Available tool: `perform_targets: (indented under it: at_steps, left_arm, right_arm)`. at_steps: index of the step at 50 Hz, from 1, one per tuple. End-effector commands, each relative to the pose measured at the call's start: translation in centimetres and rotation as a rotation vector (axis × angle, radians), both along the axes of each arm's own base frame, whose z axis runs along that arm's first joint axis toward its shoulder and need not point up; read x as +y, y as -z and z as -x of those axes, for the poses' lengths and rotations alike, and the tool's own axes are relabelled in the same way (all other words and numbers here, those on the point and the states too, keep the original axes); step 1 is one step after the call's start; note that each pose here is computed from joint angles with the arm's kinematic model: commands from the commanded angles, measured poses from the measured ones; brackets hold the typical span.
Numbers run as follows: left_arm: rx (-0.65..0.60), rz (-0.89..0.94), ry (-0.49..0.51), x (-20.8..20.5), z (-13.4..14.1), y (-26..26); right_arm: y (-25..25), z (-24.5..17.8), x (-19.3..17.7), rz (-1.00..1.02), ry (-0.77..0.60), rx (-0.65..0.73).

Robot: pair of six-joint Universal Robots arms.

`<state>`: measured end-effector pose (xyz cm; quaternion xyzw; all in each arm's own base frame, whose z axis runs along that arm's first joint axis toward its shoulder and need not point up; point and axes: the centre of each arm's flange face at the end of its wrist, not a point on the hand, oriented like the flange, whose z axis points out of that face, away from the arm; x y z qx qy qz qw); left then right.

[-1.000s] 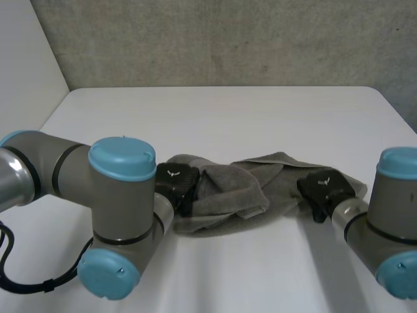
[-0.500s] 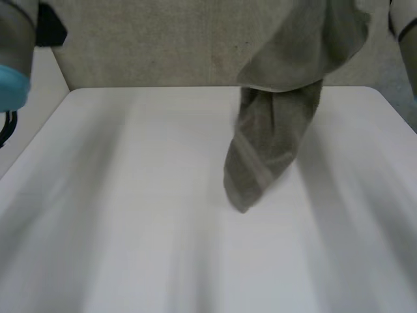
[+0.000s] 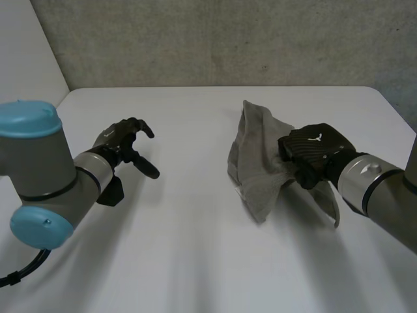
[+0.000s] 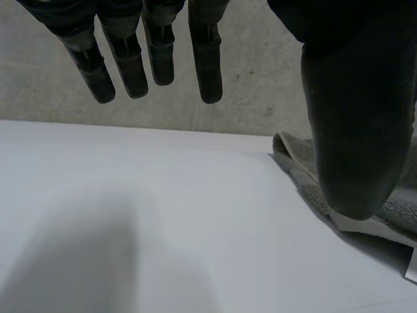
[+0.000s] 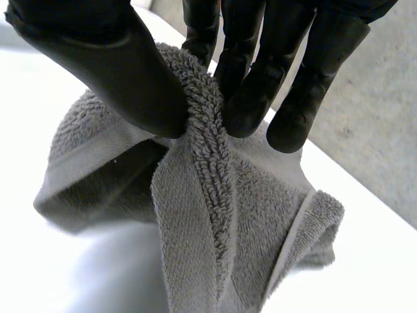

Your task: Fold the towel.

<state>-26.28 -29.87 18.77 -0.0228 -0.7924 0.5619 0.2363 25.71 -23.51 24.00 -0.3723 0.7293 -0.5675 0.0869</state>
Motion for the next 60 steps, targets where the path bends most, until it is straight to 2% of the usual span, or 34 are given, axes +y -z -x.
perform_targets:
  at_steps: [1, 8, 10, 20, 30, 35, 41, 43, 46, 57, 60]
  left_arm:
    - [0.025, 0.072, 0.005, -0.1, 0.3, 0.3]
    - [0.043, 0.110, 0.039, 0.5, 1.0, 0.8]
    - [0.046, 0.115, 0.046, 0.7, 1.2, 1.0]
    - [0.087, 0.205, 0.105, 1.7, 3.1, 1.2]
    - [0.115, 0.241, 0.191, 4.1, 5.6, 2.0]
    - [0.116, 0.203, 0.304, 6.1, 7.3, 3.4]
    - [0.119, 0.176, 0.364, 6.9, 7.9, 4.1]
    - [0.118, 0.163, 0.427, 7.8, 8.6, 4.5]
    - [0.119, 0.163, 0.458, 8.5, 9.1, 4.8]
    - [0.126, 0.176, 0.433, 7.9, 9.1, 4.0]
    - [0.125, 0.193, 0.377, 7.2, 8.6, 3.1]
  right_arm:
    - [-2.3, -1.4, 3.3, 0.062, -0.078, -0.049]
    - [-7.8, -1.8, 7.0, 0.179, -0.142, -0.191]
    - [-11.0, -1.2, 8.8, 0.256, -0.169, -0.269]
    - [-15.3, 0.1, 12.2, 0.349, -0.263, -0.404]
    - [-15.4, 0.2, 12.2, 0.330, -0.259, -0.426]
    - [-15.6, 0.2, 12.0, 0.318, -0.250, -0.452]
    - [-15.8, 0.3, 12.1, 0.294, -0.241, -0.491]
    - [-16.0, 0.4, 12.1, 0.293, -0.240, -0.501]
    - [-16.2, 0.6, 11.9, 0.298, -0.227, -0.510]
    - [-16.0, 1.5, 9.8, 0.320, -0.155, -0.490]
    - [-15.9, 2.2, 8.3, 0.335, -0.112, -0.472]
